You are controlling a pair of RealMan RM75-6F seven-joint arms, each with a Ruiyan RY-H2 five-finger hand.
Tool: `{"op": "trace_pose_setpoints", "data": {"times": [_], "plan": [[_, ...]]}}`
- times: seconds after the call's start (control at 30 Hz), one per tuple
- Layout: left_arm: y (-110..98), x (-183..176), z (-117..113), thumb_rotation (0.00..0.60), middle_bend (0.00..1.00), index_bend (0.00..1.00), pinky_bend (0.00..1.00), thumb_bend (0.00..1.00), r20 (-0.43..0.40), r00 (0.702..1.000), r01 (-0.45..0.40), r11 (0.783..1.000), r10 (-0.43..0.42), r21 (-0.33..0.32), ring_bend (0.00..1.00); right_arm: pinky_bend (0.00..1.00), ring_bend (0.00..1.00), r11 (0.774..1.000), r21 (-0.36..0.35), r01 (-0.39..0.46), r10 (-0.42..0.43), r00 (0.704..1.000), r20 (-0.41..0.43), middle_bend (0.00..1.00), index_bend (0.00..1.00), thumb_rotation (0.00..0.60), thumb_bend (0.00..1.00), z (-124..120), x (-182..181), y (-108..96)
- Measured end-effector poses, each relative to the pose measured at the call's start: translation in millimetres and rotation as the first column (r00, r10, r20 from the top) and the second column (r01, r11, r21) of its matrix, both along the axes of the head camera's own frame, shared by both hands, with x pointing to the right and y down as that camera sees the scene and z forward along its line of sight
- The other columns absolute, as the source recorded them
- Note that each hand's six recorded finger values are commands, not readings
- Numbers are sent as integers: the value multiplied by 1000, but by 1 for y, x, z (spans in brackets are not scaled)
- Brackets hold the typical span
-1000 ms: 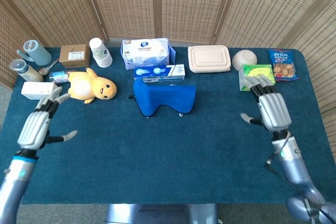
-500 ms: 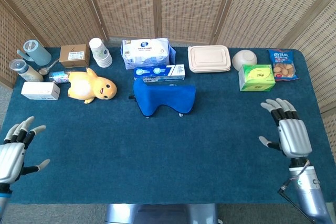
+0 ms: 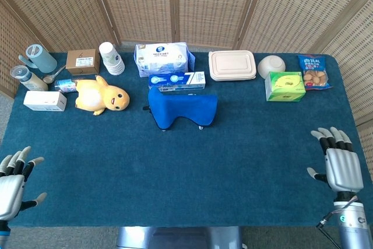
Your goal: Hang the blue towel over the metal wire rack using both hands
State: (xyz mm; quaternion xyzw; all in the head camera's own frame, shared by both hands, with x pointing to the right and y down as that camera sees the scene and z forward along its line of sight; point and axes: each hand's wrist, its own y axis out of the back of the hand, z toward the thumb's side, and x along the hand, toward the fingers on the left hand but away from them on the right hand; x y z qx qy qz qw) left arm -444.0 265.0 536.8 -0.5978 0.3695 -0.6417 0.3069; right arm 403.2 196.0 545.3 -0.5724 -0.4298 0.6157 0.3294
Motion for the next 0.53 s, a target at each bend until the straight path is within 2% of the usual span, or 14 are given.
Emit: {"op": "trace_pose_setpoints", "data": {"times": [0.17,0.53], "plan": [[-1,4,4,600,47,231,0,162,12,1000,-14,1000,14,-10,0,108,83,999,-19,-26,25,998,-65,183,222,600,9,4,11,10],[-6,11,-4,600,65,240,0,164,6,1000,-21,1000,21,18,0,100,83,999,2,-34,35,999,-37,186,230,600,13,4,15,18]]}}
